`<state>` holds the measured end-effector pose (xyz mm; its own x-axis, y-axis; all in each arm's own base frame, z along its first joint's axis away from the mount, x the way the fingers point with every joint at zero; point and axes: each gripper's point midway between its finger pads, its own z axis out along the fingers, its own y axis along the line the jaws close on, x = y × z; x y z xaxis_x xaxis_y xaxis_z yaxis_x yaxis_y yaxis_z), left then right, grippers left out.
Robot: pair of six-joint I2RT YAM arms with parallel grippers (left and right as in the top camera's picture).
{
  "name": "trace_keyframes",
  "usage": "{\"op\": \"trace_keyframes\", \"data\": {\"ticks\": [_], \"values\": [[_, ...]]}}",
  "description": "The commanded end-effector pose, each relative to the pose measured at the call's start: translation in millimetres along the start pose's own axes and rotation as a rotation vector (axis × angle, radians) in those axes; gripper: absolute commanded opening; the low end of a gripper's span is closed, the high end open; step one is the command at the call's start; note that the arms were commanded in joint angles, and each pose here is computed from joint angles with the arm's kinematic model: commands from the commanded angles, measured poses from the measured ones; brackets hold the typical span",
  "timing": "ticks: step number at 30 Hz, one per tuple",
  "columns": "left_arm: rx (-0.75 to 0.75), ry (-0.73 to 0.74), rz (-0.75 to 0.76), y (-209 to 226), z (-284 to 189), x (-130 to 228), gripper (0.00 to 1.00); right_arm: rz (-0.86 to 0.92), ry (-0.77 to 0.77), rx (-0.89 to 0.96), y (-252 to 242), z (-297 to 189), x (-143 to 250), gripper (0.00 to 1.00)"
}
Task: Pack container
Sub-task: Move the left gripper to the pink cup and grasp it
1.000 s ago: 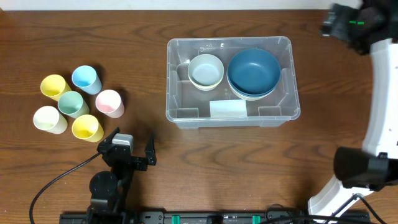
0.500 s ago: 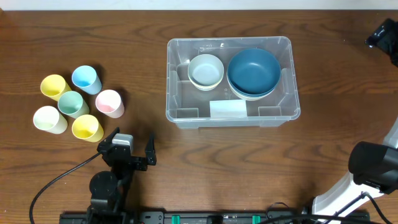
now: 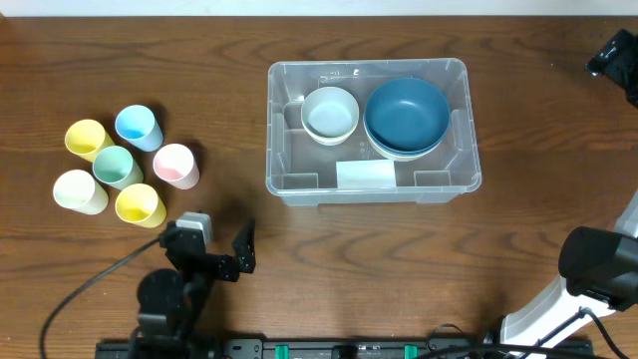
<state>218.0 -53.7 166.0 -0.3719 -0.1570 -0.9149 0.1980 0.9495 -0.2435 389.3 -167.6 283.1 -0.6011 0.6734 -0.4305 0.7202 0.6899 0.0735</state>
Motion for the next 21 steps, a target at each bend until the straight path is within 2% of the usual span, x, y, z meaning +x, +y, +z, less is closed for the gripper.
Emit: {"op": "trace_keyframes", "data": {"ticks": [1,11,14,21], "values": [[0.018,0.022,0.014,-13.6,-12.6,-38.6,0.98,0.017,0.015,0.01,-2.1,5.4,1.0,0.99],[-0.049,0.521,0.061,-18.9,2.6,-83.8,0.98,0.017,0.015,0.01,-2.0,5.4,1.0,0.99],[-0.058,0.603,0.043,-17.6,18.6,-91.1,0.98,0.017,0.015,0.01,-2.0,5.4,1.0,0.99],[-0.066,0.753,0.009,-8.0,52.5,-64.1,0.98,0.017,0.015,0.01,-2.1,5.4,1.0,0.99]]}}
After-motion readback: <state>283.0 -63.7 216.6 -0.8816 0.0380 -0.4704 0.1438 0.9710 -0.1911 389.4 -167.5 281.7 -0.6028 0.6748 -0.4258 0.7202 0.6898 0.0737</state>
